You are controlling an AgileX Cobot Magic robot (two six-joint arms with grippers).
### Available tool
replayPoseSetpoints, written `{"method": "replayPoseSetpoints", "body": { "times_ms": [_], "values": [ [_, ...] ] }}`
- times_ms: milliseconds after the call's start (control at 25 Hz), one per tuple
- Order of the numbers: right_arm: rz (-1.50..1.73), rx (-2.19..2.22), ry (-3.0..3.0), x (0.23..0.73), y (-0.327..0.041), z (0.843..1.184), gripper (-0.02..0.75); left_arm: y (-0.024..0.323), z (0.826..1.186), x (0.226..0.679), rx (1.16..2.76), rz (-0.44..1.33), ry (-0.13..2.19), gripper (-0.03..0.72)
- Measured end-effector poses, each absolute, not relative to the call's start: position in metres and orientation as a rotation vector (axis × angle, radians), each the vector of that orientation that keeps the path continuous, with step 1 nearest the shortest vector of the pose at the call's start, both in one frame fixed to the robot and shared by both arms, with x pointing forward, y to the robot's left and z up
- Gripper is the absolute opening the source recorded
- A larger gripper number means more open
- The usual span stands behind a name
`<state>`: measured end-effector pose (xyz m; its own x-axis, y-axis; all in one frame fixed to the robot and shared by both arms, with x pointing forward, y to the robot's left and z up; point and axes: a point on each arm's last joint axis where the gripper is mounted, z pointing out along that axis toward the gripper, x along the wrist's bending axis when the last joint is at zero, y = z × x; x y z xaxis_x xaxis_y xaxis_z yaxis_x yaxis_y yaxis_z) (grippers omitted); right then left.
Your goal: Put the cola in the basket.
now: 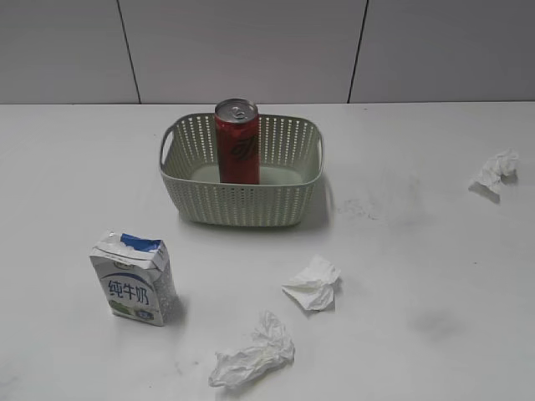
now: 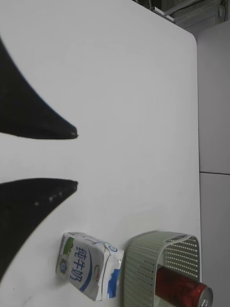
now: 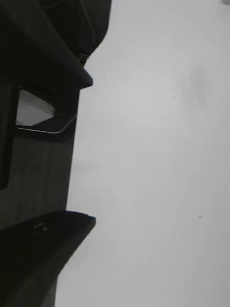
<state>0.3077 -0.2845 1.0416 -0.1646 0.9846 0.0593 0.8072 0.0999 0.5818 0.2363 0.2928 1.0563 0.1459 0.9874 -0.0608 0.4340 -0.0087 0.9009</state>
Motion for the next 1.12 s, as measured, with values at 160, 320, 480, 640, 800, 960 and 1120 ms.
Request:
{"method": "replayPoseSetpoints", "body": {
  "times_ms": [160,320,480,640,800,960,1120],
  "values": [
    [0.877,1.616,1.893,0.278,-0.286,1.052,0.587,0.293,1.056,0.236,1.577,0.824,1.415,0.228],
    [0.993,1.495,1.774,0.251,-0.288,1.056,0.587,0.293,1.056,0.236,1.577,0.824,1.415,0.228],
    [1.063,1.417,1.693,0.233,-0.289,1.057,0.587,0.293,1.056,0.236,1.577,0.824,1.415,0.228],
    [1.078,1.409,1.686,0.231,-0.288,1.057,0.587,0.293,1.056,0.236,1.577,0.825,1.414,0.228],
    [1.080,1.408,1.687,0.231,-0.288,1.057,0.587,0.293,1.056,0.236,1.577,0.825,1.414,0.228],
    [1.081,1.408,1.687,0.231,-0.288,1.057,0.585,0.293,1.056,0.236,1.577,0.825,1.414,0.228],
    [1.081,1.408,1.687,0.231,-0.288,1.057,0.585,0.293,1.056,0.236,1.577,0.825,1.414,0.228]
  ]
}}
